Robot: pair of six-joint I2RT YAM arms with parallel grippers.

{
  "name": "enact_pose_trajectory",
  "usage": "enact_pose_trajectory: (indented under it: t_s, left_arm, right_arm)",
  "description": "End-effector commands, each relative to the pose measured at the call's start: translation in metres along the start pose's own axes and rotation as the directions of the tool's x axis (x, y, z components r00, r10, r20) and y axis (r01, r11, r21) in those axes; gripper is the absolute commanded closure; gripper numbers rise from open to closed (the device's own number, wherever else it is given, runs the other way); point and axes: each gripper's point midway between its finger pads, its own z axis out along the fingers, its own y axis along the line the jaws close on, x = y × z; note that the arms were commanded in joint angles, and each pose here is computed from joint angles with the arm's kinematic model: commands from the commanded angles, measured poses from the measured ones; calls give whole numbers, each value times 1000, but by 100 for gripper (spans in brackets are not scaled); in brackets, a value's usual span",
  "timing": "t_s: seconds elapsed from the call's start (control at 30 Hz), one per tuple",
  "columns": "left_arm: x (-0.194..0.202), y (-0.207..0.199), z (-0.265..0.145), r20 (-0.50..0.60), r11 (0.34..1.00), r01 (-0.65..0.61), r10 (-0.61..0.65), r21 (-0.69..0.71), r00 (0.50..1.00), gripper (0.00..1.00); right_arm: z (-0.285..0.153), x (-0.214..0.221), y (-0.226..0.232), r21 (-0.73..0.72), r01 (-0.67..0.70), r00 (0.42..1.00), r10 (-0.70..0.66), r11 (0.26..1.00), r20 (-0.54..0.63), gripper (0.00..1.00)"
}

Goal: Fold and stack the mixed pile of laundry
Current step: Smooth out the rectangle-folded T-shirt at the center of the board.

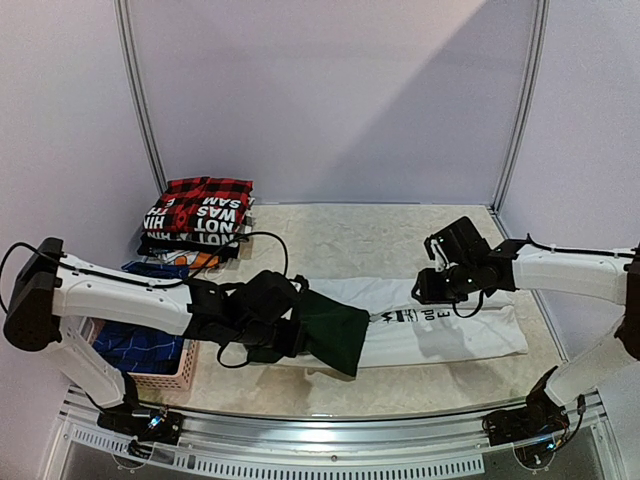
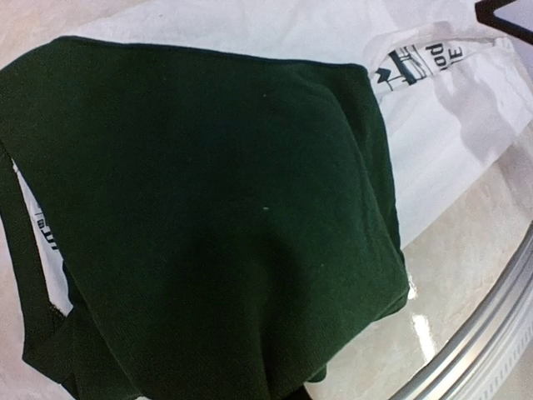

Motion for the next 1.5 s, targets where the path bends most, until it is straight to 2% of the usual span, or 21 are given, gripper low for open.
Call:
enact_pose_trajectory:
  t_s: [0.0,0.2,0.33,0.5,0.63,0.87,1.07,1.1,1.17,1.23,1.3,1.47]
  left_arm:
    - [1,15,9,-32,998,31,-33,-52,999,100]
    - [-15,44,21,4,993,74,-74,-96,997,100]
    - [-9,45,21,-43,992,96,-100,-81,994,100]
    - [7,47,16,-88,990,121,-127,-71,988,99]
    - [5,63,16,-69,984,109,-120,-143,990,99]
    - [10,91,16,-87,962,92,-118,-258,989,97]
    - [12,103,24,-107,955,78,-112,-287,988,84]
    - [14,104,27,-120,954,76,-115,-289,986,80]
    - [14,103,27,-126,957,80,-119,-279,985,62]
    - [9,100,18,-101,960,87,-118,-267,988,51]
    - [0,102,0,-49,953,93,-111,-288,993,48]
    - [-20,108,-41,54,918,76,-60,-389,997,48]
  right_arm:
    - [2,-12,18,-18,25,999,-25,1000,23,57]
    - [13,-11,26,-21,47,999,-47,999,2,57]
    - [18,-9,33,-27,63,998,-64,998,-12,58]
    - [12,-3,89,-204,141,990,-144,969,-4,58]
    - [17,5,124,-288,195,979,-205,937,-4,58]
    - [40,20,139,-277,224,967,-248,934,-55,58]
    - [44,24,155,-323,225,966,-255,919,-52,58]
    - [45,24,159,-336,228,964,-259,914,-52,58]
    - [47,29,169,-363,236,960,-275,901,-59,58]
    - [49,34,174,-378,245,954,-291,893,-67,58]
    - [52,37,177,-391,242,954,-292,888,-74,58]
    - [62,37,183,-395,237,953,-291,887,-81,58]
